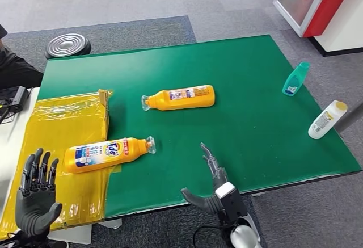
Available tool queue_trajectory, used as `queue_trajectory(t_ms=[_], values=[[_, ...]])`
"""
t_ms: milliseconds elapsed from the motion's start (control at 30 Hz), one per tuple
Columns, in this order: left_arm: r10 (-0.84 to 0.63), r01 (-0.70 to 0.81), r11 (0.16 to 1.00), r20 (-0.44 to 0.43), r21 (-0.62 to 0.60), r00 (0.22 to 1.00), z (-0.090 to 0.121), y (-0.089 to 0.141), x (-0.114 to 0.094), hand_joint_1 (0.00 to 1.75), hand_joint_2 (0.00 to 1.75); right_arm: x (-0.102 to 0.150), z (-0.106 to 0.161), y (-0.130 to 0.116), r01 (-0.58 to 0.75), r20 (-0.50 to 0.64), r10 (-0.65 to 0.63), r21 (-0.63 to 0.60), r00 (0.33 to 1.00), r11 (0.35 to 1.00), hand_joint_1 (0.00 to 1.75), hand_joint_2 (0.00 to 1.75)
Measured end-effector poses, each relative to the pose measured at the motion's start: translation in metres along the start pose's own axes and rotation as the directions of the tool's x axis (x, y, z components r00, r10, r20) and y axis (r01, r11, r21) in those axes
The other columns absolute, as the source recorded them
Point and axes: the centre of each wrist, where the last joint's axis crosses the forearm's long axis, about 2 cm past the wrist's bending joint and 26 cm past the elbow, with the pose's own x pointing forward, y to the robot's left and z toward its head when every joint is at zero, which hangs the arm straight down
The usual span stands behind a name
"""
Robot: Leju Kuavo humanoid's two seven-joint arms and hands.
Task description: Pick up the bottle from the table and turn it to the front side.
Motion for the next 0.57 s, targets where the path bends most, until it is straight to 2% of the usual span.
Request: queue_trajectory(t_ms=[333, 567], values=[[-0.074, 0.075, 0.997, -0.032, 0.031, 0.997, -0.011, -0.019, -0.012, 0.0, 1.75, -0.001, 0.014, -0.008, -0.021, 0.033, 0.022, -0.052, 0.999, 0.998, 0.0, 1.75], [-0.021, 0.021, 1.0, -0.039, -0.008, 0.999, -0.028, -0.041, -0.029, 0.0, 1.75, -0.004, 0.029, -0.028, -0.049, 0.029, 0.052, -0.092, 0.998, 0.995, 0.0, 1.75]])
